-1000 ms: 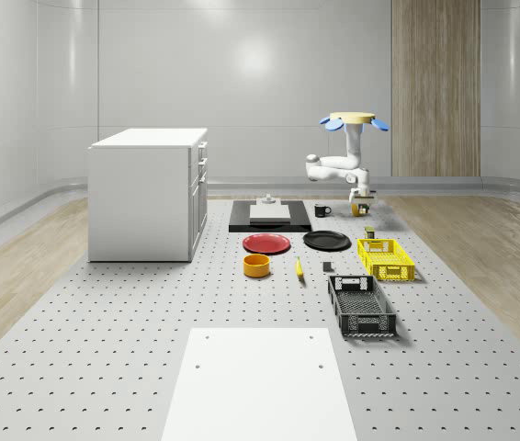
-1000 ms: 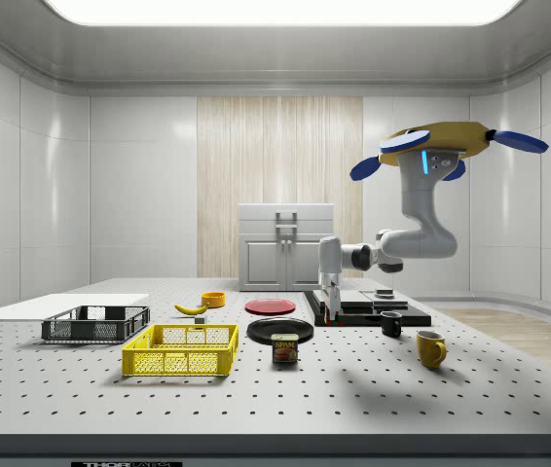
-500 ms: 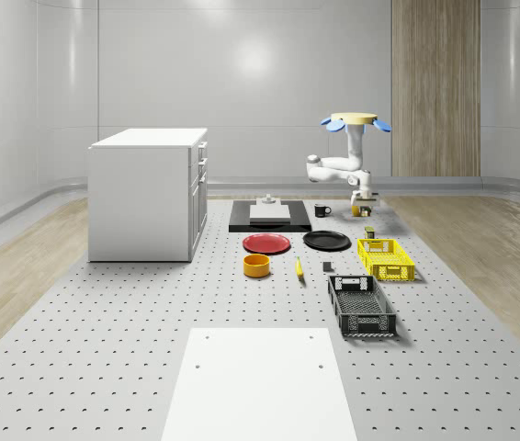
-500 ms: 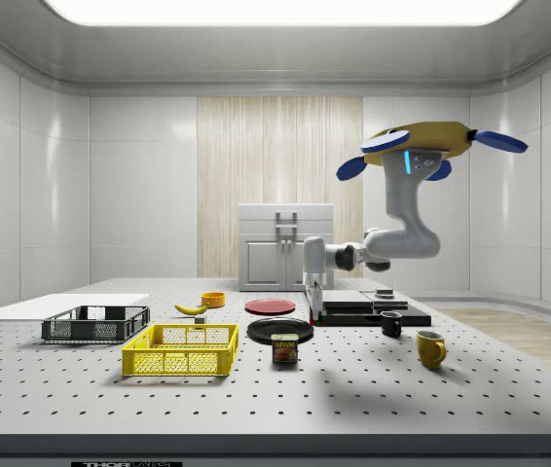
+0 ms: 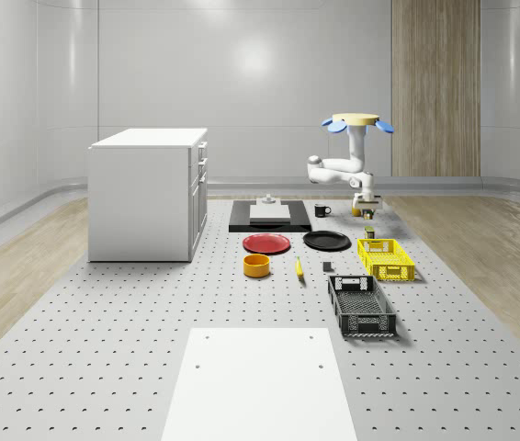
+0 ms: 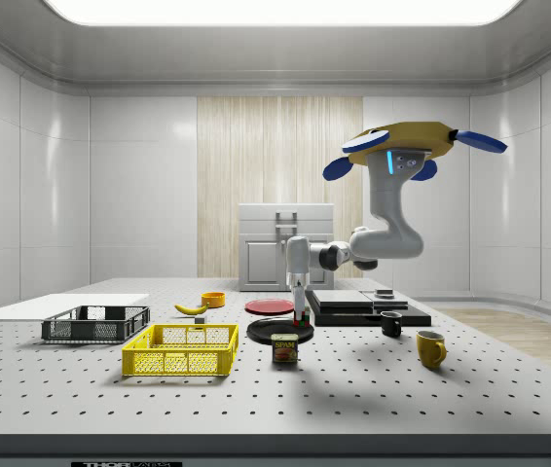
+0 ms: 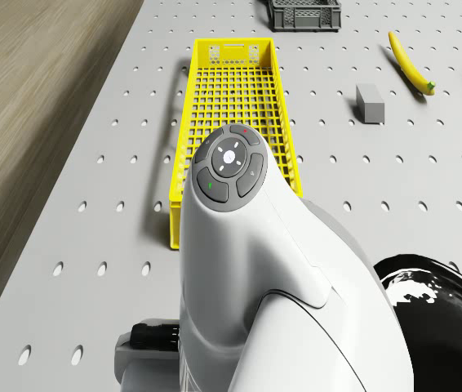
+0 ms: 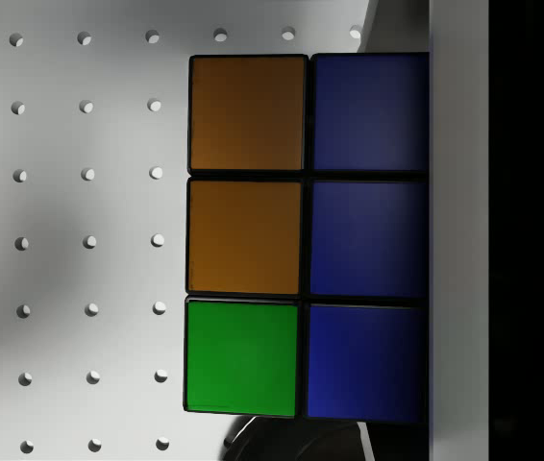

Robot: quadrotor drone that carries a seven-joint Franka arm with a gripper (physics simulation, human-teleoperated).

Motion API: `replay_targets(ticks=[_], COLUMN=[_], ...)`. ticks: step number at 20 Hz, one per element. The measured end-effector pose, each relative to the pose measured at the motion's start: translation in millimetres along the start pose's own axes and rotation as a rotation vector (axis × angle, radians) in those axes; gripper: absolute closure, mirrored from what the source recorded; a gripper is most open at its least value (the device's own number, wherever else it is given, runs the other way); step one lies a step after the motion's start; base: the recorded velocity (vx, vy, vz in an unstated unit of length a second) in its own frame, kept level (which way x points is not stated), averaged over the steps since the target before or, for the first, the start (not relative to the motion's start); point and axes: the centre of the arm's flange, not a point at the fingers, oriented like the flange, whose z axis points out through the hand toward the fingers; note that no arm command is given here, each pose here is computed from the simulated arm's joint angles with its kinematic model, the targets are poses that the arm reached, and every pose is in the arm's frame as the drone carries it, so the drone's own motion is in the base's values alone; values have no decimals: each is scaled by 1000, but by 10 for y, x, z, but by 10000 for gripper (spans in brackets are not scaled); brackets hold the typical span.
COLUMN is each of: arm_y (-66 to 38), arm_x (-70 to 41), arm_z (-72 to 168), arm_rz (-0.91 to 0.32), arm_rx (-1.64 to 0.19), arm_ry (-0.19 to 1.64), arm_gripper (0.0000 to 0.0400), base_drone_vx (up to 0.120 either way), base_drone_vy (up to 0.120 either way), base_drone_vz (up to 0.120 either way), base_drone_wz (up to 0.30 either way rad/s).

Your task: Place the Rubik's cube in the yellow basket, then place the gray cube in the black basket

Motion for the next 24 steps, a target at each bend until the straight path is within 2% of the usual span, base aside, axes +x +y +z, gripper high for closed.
replay_targets(ticks=[24], arm_y=[0], arm_x=[0], arm_z=[0], arm_rz=[0], arm_rx=[0], arm_ry=[0], arm_gripper=[113], base_drone_vx=[120], base_drone_vy=[0], base_drone_vz=[0], base_drone_wz=[0])
